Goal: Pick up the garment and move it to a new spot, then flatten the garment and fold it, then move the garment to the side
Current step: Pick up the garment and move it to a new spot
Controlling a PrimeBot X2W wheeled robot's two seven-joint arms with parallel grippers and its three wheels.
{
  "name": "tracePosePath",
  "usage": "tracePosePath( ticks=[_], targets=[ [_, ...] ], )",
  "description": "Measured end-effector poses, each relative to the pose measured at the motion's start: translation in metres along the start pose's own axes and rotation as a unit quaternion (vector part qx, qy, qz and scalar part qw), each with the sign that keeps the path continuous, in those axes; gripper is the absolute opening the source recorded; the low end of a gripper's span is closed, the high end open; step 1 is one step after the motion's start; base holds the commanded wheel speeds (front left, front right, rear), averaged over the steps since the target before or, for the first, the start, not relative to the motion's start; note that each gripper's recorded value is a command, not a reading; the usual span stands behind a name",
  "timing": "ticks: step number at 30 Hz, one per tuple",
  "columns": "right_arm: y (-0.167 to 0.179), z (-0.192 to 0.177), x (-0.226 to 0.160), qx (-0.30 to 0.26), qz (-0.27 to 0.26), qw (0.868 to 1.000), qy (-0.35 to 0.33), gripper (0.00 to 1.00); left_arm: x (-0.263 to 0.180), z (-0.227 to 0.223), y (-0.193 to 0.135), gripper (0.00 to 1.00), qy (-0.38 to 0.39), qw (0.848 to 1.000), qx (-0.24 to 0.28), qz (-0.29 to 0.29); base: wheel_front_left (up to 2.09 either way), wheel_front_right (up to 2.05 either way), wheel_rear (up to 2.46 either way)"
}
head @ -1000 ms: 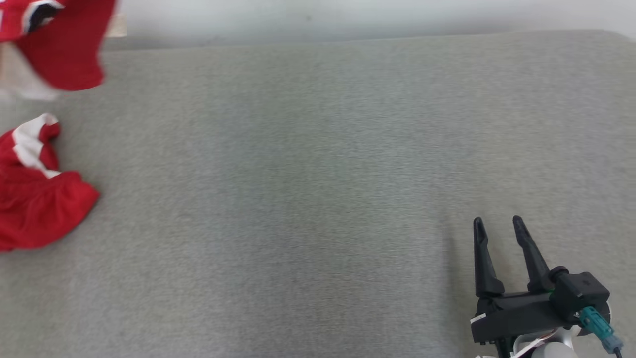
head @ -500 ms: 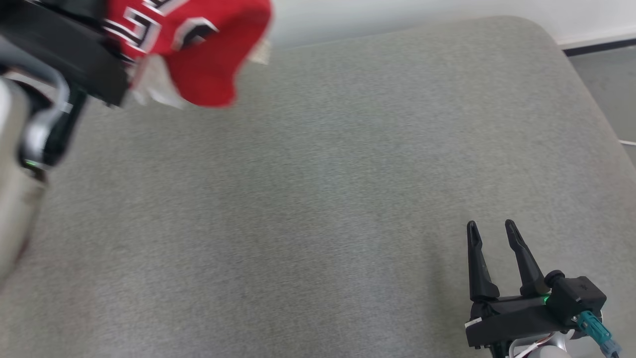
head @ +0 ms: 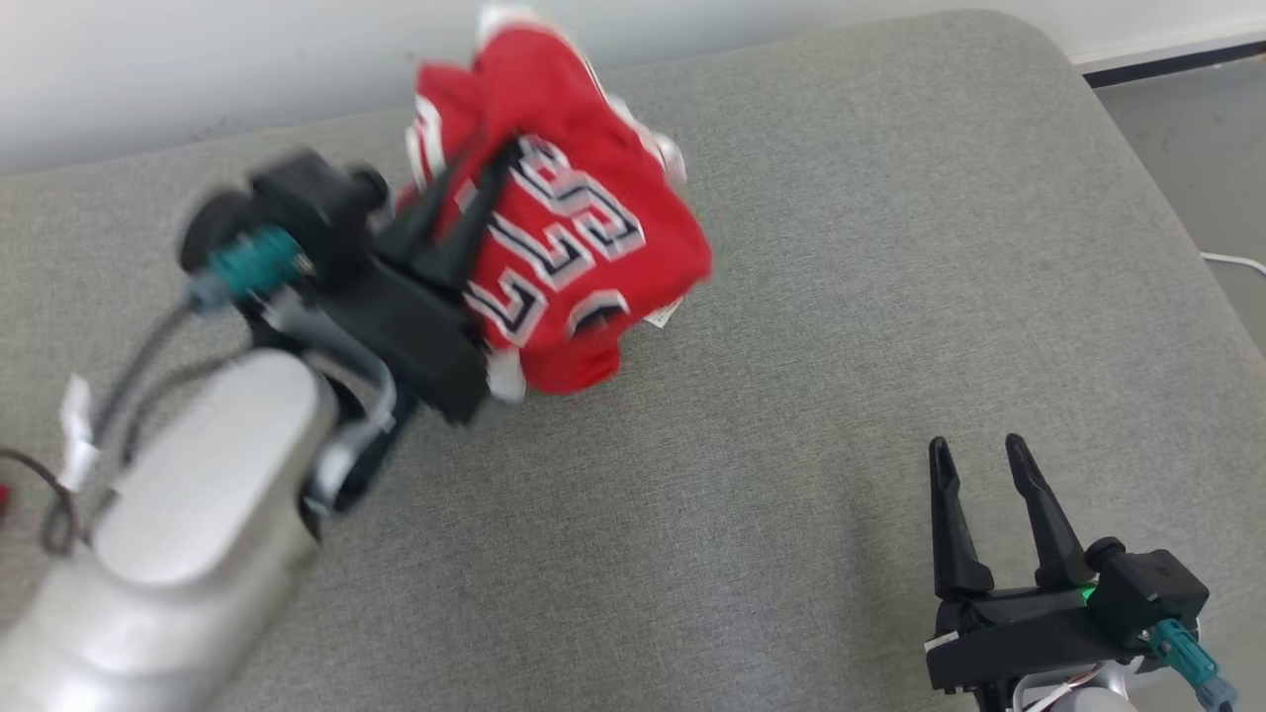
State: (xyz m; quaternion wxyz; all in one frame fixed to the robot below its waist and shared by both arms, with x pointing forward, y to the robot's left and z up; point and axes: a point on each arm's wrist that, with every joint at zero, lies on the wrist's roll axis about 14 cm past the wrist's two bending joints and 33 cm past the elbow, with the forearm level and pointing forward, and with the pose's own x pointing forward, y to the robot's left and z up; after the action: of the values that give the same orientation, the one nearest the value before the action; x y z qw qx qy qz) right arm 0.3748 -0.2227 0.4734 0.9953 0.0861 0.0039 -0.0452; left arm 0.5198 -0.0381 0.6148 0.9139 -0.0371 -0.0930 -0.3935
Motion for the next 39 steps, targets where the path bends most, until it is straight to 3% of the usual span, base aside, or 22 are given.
tracePosePath(
  ticks=[9, 19, 20, 21, 27, 33, 39],
  targets=[
    [0.006, -0.004, 0.006, 0.0, 0.01, 1.0, 0.005, 1.0, -0.036, -0.092, -0.029, 0.0, 0.088, 0.994, -0.069, 0.01, 0.0, 0.0, 0.0],
    [0.01, -0.006, 0.007, 0.001, 0.016, 1.0, 0.008, 1.0, -0.07, -0.15, -0.06, 0.0, 0.16, 0.981, -0.11, 0.015, 0.0, 0.0, 0.0],
    [0.011, -0.007, 0.007, 0.001, 0.017, 1.0, 0.009, 1.0, -0.071, -0.151, -0.061, 0.36, 0.159, 0.981, -0.112, 0.015, 0.0, 0.0, 0.0],
    [0.011, -0.007, 0.007, 0.001, 0.017, 1.0, 0.009, 1.0, -0.071, -0.151, -0.061, 1.0, 0.159, 0.981, -0.112, 0.015, 0.0, 0.0, 0.0],
    [0.017, -0.003, 0.008, -0.001, 0.027, 1.0, 0.002, 1.0, -0.063, -0.128, -0.05, 1.0, 0.124, 0.987, -0.096, 0.032, 0.0, 0.0, 0.0],
    [0.022, 0.006, 0.008, -0.004, 0.036, 0.999, -0.01, 1.0, -0.058, -0.071, -0.011, 1.0, 0.043, 0.994, -0.059, 0.083, 0.0, 0.0, 0.0],
    [0.036, 0.008, 0.008, -0.006, 0.056, 0.998, -0.014, 1.0, -0.087, -0.029, 0.03, 1.0, -0.009, 0.988, -0.014, 0.152, 0.0, 0.0, 0.0]
  ],
)
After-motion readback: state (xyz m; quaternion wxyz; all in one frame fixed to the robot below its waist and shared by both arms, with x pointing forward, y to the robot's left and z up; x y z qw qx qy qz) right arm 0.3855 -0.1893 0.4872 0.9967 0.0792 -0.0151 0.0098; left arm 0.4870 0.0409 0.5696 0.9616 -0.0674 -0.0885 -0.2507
